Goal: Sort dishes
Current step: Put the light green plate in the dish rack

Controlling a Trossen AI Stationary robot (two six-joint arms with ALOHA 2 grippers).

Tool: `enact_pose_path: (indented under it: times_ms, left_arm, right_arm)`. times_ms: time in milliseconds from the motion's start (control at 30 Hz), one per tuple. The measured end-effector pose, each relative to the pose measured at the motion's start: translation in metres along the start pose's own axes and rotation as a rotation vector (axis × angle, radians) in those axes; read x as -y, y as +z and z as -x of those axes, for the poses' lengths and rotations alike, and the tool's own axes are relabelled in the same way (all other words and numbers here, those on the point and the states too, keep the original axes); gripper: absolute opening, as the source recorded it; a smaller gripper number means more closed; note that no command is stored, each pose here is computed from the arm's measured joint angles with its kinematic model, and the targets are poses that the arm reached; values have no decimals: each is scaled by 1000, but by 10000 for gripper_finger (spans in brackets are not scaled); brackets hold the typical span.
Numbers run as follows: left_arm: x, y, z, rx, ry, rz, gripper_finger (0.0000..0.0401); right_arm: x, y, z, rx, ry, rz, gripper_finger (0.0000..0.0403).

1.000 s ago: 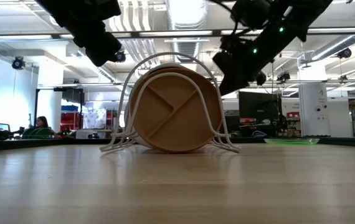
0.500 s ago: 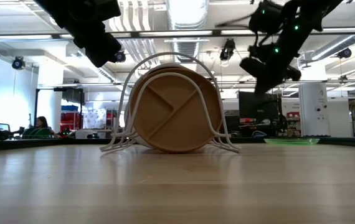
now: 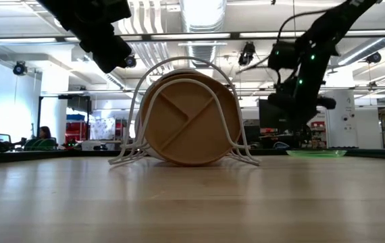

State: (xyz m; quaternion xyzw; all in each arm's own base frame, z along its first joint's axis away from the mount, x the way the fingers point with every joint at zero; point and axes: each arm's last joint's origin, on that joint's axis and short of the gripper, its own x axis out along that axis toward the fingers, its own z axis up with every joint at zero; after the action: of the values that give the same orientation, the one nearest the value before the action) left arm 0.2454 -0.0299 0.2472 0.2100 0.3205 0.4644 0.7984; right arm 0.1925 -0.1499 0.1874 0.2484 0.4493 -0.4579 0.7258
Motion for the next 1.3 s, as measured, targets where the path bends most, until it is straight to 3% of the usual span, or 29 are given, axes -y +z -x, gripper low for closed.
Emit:
enact_pose_path:
  times_ms: [333,567,833,1033,1200,1300]
  left_arm:
    - [0,0,0,2,-2,3,0]
    - [0,0,0,-1,-9,3,0]
    - [1,0,0,0,-11,7,0]
    - [1,1,0,2,-13,5,0]
    - [1,1,0,2,-15,3,0]
    - [1,1,0,2,-15,4,0]
  right_arm:
    - [6,-5,-42,-153,-82,-1,174]
    - [5,-7,-53,-182,-93,43,205]
    - [8,-5,-60,-187,-61,59,183]
    - [-1,-8,-53,-254,140,40,144]
    - [-19,-24,-36,-400,293,54,116]
    - [-33,-35,-19,-423,307,104,106]
